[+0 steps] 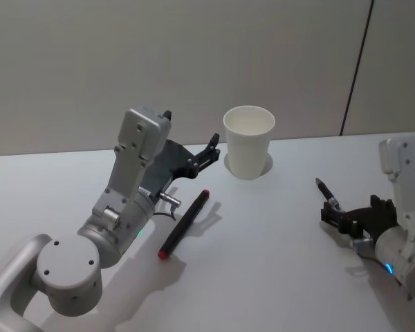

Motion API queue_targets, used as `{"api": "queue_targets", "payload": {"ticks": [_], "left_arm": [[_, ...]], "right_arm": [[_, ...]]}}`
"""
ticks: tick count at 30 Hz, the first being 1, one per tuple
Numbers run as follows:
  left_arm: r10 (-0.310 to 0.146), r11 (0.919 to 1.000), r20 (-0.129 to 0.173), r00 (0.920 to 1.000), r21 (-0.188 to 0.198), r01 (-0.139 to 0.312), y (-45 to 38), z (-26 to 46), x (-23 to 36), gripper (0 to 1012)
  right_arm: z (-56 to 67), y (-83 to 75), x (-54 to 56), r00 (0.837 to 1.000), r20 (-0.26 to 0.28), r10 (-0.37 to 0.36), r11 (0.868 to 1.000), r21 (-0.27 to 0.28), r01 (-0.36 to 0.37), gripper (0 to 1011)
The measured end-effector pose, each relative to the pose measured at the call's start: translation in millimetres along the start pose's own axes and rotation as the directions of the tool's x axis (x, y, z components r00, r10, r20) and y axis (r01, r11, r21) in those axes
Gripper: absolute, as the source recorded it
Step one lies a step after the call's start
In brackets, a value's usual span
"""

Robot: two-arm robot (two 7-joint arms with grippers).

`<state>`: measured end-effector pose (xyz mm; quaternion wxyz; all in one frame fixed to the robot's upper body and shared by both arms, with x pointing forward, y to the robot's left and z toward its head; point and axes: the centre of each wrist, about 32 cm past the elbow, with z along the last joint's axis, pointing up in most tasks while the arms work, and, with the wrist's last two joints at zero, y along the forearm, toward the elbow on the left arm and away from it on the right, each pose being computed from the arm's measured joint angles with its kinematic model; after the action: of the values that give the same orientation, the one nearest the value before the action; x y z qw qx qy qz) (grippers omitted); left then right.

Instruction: Place the pen into the pen holder.

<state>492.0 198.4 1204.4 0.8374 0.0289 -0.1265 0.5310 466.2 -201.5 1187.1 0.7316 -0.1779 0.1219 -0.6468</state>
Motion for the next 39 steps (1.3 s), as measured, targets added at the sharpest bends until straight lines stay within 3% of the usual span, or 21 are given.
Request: {"api": "queue_targets", "payload": {"ticks": [18, 31, 39], "left_arm": [[0.0, 1.0, 0.0, 1.0, 0.0, 0.0, 0.0, 0.0, 0.0, 1001], [0.0, 1.0, 0.0, 1.0, 0.0, 0.0, 0.0, 0.0, 0.0, 1001], [0.0, 1.0, 0.0, 1.0, 0.0, 0.0, 0.0, 0.0, 0.0, 1001]], "right_arm": [[-5.0, 20.3, -5.4, 1.0, 0.002, 0.018, 1.0, 0.004, -0.018, 1001], [-5.9, 26.1, -7.7, 1.0, 0.003, 0.03, 1.0, 0.01, -0.03, 996], [-6.1, 27.6, -9.4, 0.999, 0.003, 0.039, 0.999, 0.011, -0.039, 793]]}}
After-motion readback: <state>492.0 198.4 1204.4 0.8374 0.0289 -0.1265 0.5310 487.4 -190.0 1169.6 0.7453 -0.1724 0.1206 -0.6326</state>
